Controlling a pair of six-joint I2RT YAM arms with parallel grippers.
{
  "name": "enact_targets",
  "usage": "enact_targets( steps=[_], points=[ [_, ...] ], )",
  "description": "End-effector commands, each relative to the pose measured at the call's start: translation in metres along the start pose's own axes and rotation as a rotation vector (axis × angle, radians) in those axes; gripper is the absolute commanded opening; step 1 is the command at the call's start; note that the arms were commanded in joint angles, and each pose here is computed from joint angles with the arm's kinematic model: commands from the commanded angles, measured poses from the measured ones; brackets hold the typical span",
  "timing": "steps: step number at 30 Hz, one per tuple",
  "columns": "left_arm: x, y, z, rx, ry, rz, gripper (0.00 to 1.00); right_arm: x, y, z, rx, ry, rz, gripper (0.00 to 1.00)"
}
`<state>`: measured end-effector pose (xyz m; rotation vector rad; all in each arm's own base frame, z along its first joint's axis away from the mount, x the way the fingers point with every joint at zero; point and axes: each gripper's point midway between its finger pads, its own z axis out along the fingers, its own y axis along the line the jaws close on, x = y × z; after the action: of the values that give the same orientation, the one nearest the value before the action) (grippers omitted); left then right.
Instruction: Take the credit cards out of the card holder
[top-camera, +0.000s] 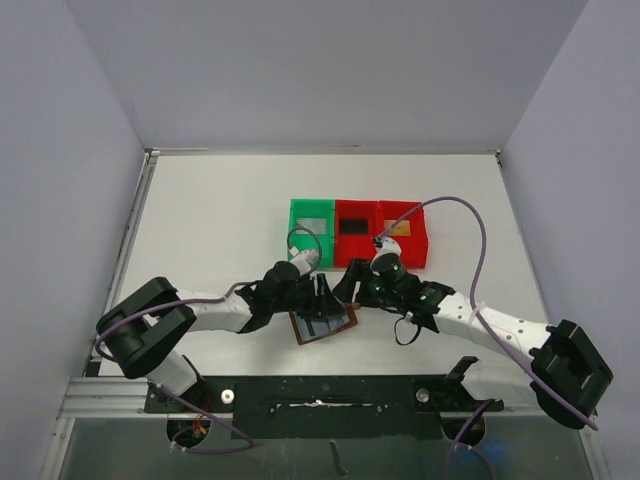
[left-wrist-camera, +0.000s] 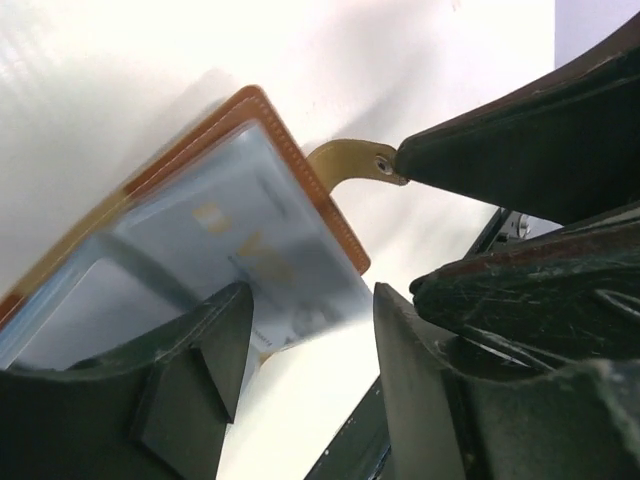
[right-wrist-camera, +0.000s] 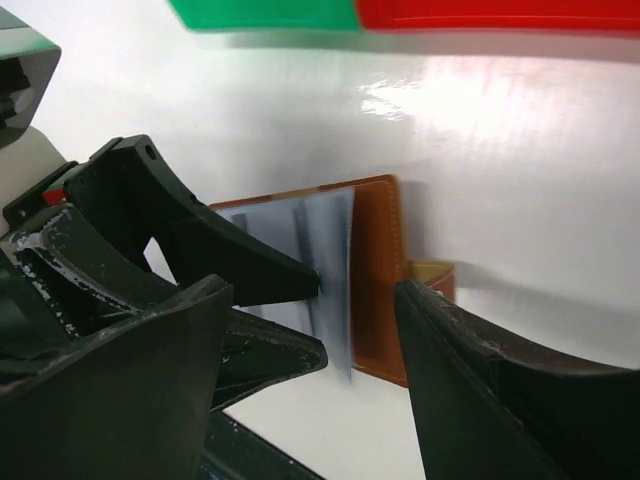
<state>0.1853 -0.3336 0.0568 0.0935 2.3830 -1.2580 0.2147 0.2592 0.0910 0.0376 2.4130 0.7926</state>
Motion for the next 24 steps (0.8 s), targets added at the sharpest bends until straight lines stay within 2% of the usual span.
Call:
enact_targets(
  steps=[1,5,11,18,21,24],
  points=[
    [-0.002,-0.029,0.017,0.023,0.074,0.096,0.51,-0.012,-0.028,-0.007,0.048,-0.078,0.076,0.67],
    [-0.001,-0.025,0.006,-0.011,0.051,0.097,0.56,-0.015,-0.030,-0.006,0.008,-0.073,0.095,0.66],
    [-0.016,-0.022,-0.025,-0.060,-0.046,0.089,0.58,-0.010,-0.021,-0.004,-0.023,-0.021,0.056,0.59],
    [-0.037,-0.010,-0.063,-0.113,-0.163,0.058,0.66,0.000,-0.009,0.003,-0.049,0.054,-0.019,0.65],
    [-0.047,-0.001,-0.075,-0.114,-0.204,0.030,0.68,0.001,-0.010,0.011,-0.019,0.076,-0.052,0.66],
    [-0.055,0.003,-0.082,-0.101,-0.208,0.010,0.68,-0.005,-0.026,0.015,0.093,0.066,-0.034,0.64]
  ],
)
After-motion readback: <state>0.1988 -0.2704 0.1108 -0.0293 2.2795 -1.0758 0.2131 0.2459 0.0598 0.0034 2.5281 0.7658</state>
